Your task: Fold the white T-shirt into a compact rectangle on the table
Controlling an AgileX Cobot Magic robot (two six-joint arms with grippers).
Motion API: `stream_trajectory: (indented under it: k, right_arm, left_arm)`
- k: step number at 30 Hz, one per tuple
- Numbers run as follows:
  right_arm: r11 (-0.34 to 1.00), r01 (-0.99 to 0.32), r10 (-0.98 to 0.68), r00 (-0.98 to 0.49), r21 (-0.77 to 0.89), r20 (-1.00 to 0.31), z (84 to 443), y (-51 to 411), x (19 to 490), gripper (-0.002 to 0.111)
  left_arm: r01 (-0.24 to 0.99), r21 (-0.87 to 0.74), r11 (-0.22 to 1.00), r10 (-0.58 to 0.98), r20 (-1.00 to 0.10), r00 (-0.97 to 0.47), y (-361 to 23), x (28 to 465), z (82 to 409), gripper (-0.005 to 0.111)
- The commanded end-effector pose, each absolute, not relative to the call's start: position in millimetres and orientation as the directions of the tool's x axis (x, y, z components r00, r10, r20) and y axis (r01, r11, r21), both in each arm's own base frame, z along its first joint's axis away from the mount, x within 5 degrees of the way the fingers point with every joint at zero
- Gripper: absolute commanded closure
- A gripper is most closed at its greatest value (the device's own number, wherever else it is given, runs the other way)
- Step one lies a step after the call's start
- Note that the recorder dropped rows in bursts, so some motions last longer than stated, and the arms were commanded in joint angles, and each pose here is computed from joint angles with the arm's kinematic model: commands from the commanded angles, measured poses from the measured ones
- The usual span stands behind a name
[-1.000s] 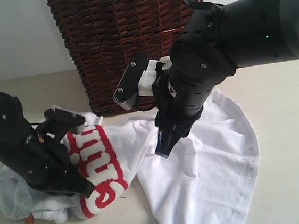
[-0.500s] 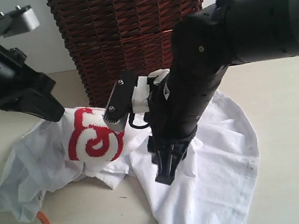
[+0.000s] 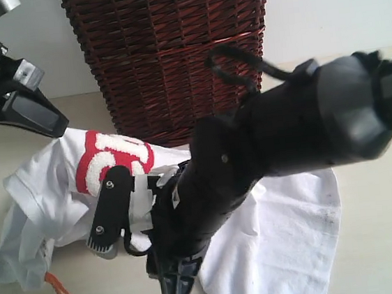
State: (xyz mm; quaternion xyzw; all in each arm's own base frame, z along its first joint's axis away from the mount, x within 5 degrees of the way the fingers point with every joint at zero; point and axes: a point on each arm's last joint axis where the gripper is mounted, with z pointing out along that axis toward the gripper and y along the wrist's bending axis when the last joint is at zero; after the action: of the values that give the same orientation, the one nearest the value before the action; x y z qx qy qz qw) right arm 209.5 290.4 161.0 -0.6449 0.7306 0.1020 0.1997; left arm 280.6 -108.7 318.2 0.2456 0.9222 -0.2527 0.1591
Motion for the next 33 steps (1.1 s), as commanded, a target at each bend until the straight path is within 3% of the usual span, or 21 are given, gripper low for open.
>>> stream_trajectory:
  k: [1, 6, 12, 14, 18, 19, 23, 33]
  right_arm:
    - [0.374, -0.905, -0.813, -0.215, -0.201, -0.542, 153, 301, 229, 0.062]
    - [0.487, -0.855, -0.774, -0.329, -0.177, -0.541, 137, 304, 239, 0.063]
    - [0.487, -0.854, -0.806, -0.358, -0.182, -0.472, 112, 309, 245, 0.066]
    - [0.491, -0.851, -0.803, -0.361, -0.185, -0.474, 114, 311, 247, 0.073]
    - [0.496, -0.848, -0.795, -0.356, -0.189, -0.491, 120, 316, 251, 0.106]
    - [0.494, -0.848, -0.796, -0.353, -0.192, -0.493, 121, 316, 251, 0.108]
    - [0.496, -0.845, -0.805, -0.363, -0.198, -0.469, 121, 314, 251, 0.108]
    - [0.461, -0.833, -0.882, -0.394, -0.306, -0.259, 116, 287, 260, 0.108]
  left_arm:
    - [0.507, -0.428, 0.748, 0.322, -0.434, -0.841, -101, 282, 325, 0.107]
    - [0.484, -0.468, 0.739, 0.28, -0.44, -0.853, -98, 284, 328, 0.107]
    - [0.496, -0.501, 0.709, 0.298, -0.425, -0.855, -100, 280, 329, 0.107]
    - [0.496, -0.5, 0.71, 0.299, -0.424, -0.855, -100, 280, 329, 0.107]
    - [0.496, -0.5, 0.71, 0.299, -0.424, -0.855, -100, 280, 329, 0.107]
    - [0.496, -0.5, 0.71, 0.299, -0.424, -0.855, -100, 280, 329, 0.107]
    - [0.5, -0.492, 0.712, 0.295, -0.438, -0.85, -98, 278, 333, 0.107]
    - [0.45, -0.474, 0.756, 0.197, -0.491, -0.849, -76, 264, 358, 0.107]
